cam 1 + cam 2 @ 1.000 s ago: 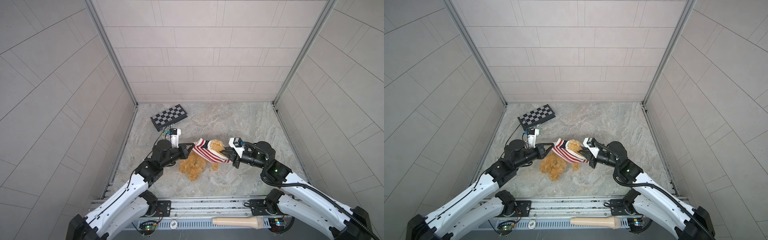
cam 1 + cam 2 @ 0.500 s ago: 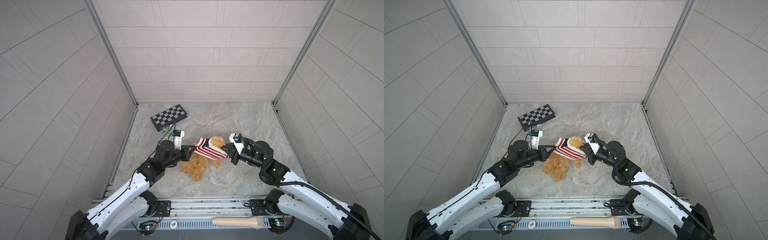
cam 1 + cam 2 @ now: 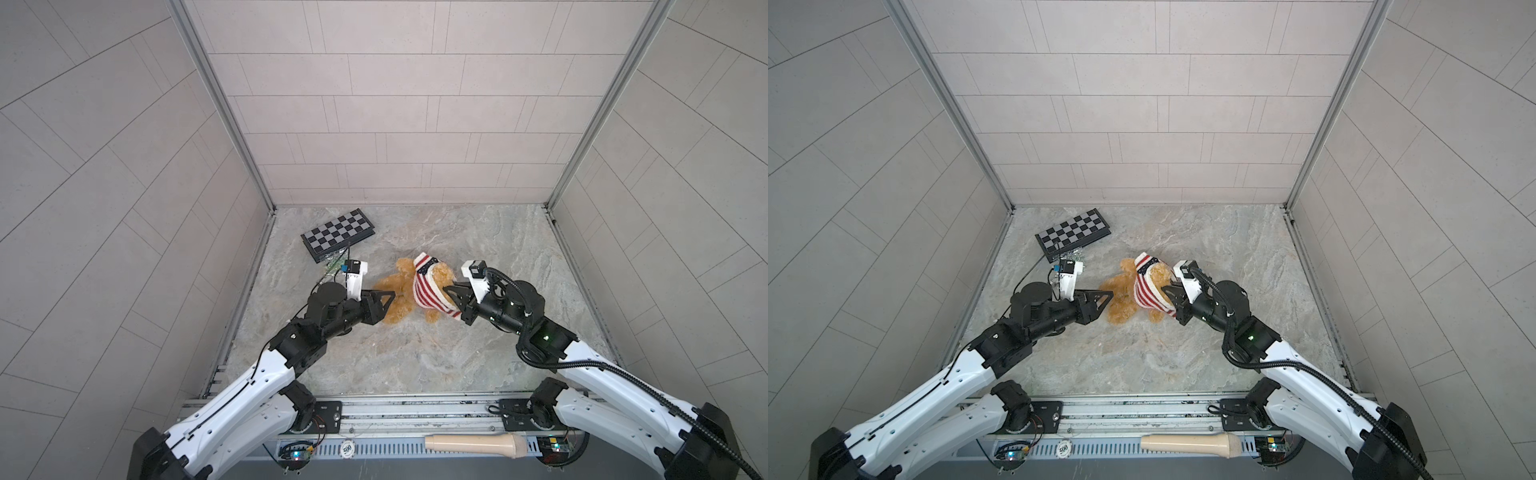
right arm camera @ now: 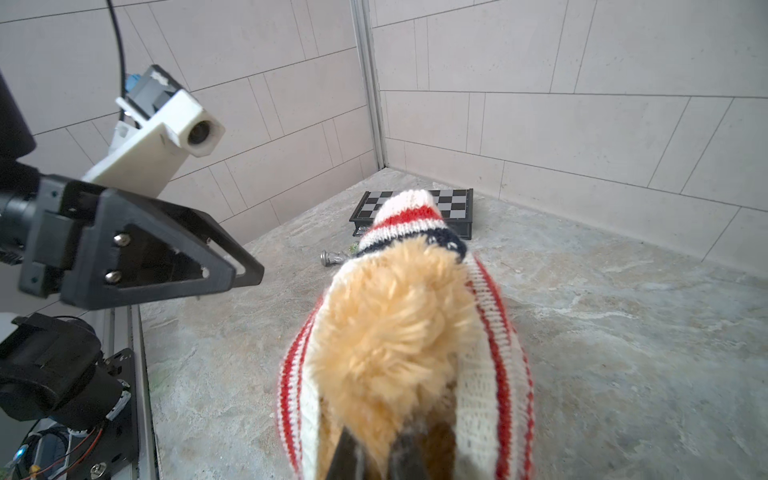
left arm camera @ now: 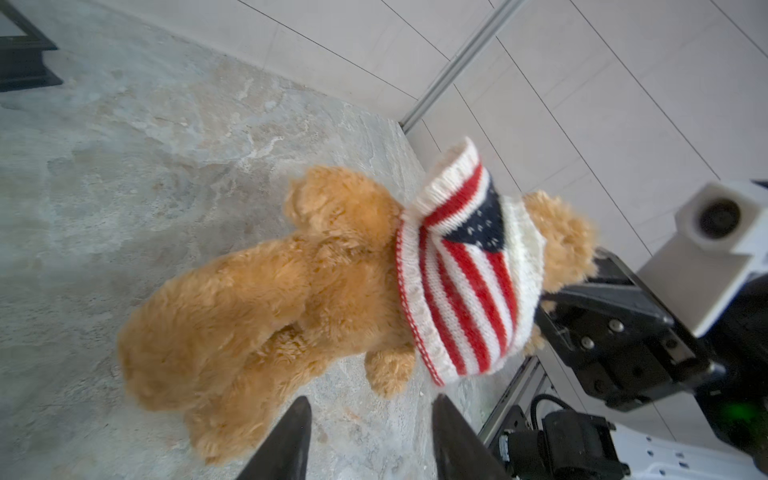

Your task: Dress the teddy bear

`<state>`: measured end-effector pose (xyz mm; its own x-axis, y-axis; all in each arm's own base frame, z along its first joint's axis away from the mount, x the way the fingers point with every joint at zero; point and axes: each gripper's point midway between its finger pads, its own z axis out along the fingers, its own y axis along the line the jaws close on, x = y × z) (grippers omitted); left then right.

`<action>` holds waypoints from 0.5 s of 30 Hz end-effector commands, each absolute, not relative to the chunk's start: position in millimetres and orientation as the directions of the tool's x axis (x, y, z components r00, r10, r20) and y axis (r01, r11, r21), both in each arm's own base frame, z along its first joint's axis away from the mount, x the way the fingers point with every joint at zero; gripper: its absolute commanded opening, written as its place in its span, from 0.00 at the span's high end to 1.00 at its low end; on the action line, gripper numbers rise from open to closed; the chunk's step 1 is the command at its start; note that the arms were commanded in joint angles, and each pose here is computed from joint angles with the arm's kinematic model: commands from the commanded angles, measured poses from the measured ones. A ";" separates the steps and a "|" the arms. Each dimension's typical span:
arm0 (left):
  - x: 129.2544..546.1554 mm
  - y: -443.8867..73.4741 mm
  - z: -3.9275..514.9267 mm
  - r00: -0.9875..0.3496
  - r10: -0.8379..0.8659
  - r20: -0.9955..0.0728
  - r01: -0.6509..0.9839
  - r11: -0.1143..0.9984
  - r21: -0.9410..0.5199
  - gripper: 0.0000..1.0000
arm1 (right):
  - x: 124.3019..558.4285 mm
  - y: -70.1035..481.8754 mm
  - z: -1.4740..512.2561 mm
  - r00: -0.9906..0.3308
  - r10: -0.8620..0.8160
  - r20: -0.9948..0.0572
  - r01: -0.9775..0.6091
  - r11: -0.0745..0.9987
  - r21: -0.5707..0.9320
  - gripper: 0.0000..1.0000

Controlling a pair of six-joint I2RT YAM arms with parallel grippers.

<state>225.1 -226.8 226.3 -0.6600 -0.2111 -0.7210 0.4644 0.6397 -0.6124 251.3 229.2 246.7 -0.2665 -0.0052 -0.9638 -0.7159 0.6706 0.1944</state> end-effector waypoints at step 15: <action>223.5 -312.8 189.8 -0.683 -0.304 -0.664 0.474 0.507 -0.720 0.50 | 280.8 219.7 268.9 -0.418 0.352 -0.837 -0.438 0.729 0.526 1.00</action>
